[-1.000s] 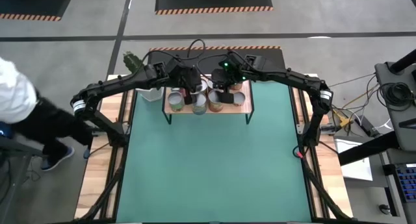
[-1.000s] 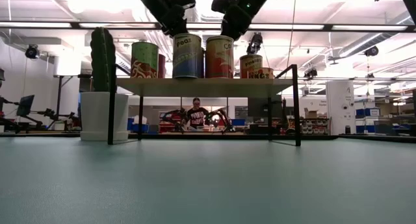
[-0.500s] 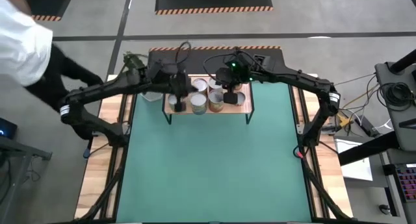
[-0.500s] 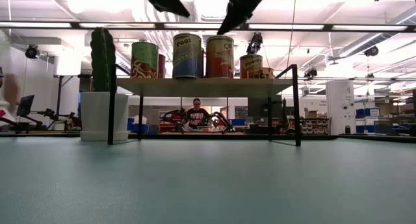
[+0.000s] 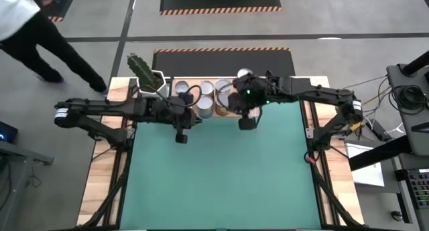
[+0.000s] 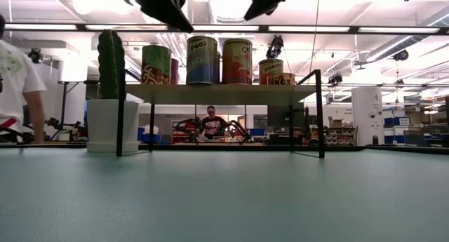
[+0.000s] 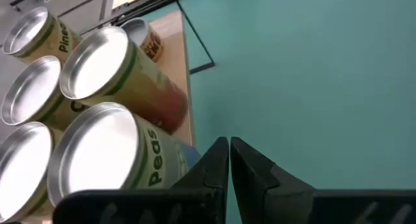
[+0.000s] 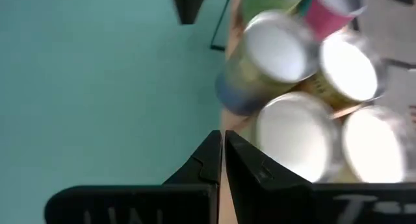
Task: Pick and place cans onto a shelf
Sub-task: Adjust the canned goods on the shelf
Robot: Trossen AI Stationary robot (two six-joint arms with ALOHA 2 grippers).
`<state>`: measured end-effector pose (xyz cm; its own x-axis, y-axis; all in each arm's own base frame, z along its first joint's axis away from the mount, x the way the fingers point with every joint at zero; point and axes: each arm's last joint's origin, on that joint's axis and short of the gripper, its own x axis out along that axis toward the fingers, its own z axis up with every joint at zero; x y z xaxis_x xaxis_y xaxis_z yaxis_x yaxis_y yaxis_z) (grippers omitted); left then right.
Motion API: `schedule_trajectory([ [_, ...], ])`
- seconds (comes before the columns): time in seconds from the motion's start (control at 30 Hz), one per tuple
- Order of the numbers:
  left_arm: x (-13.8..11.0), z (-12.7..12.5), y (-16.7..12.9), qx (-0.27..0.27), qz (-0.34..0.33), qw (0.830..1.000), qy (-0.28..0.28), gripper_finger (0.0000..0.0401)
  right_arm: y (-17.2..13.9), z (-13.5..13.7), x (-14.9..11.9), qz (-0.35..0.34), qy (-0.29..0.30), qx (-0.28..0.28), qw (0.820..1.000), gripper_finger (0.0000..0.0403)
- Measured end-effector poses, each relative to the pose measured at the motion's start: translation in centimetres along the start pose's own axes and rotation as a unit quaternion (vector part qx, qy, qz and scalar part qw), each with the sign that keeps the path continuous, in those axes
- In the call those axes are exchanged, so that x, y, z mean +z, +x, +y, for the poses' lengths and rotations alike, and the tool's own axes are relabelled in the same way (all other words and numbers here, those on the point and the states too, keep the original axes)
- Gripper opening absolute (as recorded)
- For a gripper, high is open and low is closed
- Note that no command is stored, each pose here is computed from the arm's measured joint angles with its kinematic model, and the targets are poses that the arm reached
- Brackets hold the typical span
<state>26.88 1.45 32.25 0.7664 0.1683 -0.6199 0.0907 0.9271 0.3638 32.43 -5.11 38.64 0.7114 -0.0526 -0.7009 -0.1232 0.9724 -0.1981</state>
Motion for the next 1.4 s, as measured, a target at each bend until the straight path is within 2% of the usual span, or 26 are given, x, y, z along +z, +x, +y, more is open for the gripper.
schedule_trajectory([
  [0.2, -0.1, 0.0, 0.7, 0.014, -0.007, 1.000, -0.009, 0.0000, 2.4, 1.4, -1.8, 0.021, 0.017, 0.012, 1.000, 0.0009],
  [0.3, -0.1, 0.0, 1.3, 0.038, 0.011, 0.999, -0.002, 0.0000, 3.2, 1.6, -2.5, 0.028, 0.024, 0.013, 0.999, 0.0009],
  [0.4, -0.3, 0.2, 1.9, 0.062, 0.030, 0.998, 0.005, 0.0000, 3.5, 1.6, -2.8, 0.033, 0.025, 0.013, 0.999, 0.0009],
  [0.87, -0.7, 1.1, 3.8, 0.089, 0.052, 0.995, 0.006, 0.0000, 3.5, 1.6, -2.8, 0.027, 0.023, 0.011, 0.999, 0.0009],
  [1.2, -0.2, 1.4, 3.7, 0.100, 0.026, 0.995, 0.014, 0.0000, 3.5, 1.6, -2.8, 0.026, 0.021, 0.011, 0.999, 0.0009],
  [1.4, 0.4, 1.6, 1.7, 0.101, 0.013, 0.995, 0.008, 0.0000, 3.5, 1.6, -2.9, 0.030, 0.019, 0.012, 0.999, 0.0009],
])
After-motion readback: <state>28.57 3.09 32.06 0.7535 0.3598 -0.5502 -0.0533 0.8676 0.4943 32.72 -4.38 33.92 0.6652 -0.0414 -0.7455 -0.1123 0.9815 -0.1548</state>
